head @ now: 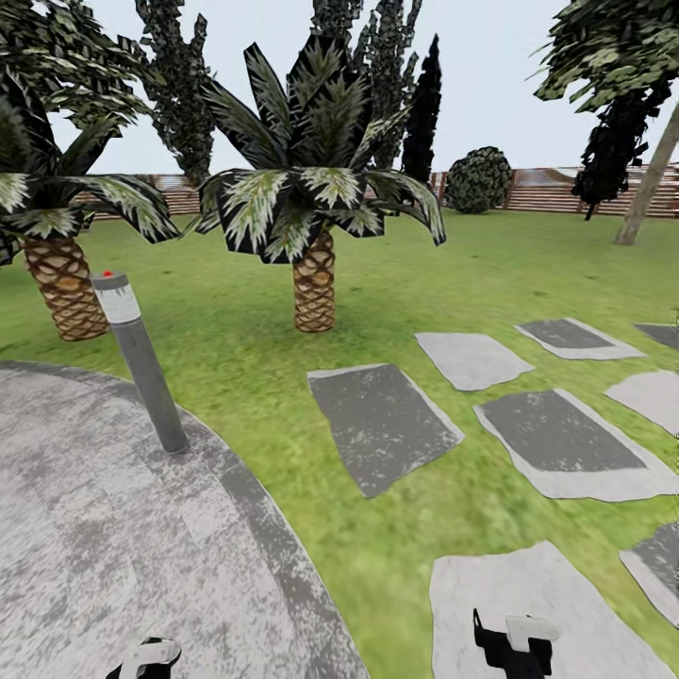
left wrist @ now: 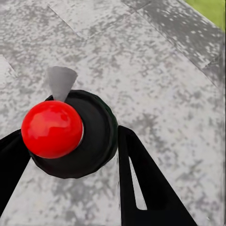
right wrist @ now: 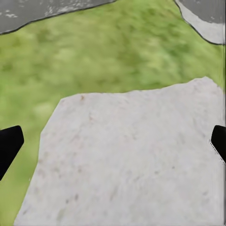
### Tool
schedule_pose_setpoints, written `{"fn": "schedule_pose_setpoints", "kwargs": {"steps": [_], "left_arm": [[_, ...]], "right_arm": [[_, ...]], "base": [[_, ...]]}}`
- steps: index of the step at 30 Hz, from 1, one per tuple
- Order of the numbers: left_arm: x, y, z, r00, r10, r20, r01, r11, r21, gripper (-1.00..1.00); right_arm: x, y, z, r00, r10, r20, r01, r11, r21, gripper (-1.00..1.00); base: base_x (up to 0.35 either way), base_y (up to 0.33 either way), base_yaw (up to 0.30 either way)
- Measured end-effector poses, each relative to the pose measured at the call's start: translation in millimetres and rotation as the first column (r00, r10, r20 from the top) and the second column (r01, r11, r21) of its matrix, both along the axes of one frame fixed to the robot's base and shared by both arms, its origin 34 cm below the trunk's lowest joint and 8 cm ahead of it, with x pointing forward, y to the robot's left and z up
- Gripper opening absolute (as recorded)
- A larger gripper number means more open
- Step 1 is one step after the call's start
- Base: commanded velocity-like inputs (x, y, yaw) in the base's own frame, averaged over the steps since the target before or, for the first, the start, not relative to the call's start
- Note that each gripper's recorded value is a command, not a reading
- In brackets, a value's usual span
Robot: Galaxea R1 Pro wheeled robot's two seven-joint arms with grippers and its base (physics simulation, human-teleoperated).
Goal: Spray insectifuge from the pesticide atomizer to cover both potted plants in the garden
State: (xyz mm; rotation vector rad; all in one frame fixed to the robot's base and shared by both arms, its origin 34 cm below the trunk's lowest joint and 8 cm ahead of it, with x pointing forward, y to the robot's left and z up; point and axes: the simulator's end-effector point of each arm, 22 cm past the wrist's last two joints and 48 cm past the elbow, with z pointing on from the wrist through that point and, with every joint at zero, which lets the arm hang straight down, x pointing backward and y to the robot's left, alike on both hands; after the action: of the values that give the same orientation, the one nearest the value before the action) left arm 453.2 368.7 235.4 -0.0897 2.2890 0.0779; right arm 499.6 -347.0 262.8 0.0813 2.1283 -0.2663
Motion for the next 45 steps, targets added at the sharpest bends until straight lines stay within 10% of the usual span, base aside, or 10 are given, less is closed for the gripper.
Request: {"fn": "schedule_pose_setpoints", "kwargs": {"steps": [45], "left_arm": [[9.9, -5.5, 41.2, 1.0, -0.01, 0.009, 0.01, 1.0, -0.005, -1.0]], "right_arm": [[16.3, 4.9, 47.7, 1.0, 0.0, 0.027, 0.0, 1.0, 0.007, 1.0]], "base": [[-0.048, 0.06, -0.263]]}}
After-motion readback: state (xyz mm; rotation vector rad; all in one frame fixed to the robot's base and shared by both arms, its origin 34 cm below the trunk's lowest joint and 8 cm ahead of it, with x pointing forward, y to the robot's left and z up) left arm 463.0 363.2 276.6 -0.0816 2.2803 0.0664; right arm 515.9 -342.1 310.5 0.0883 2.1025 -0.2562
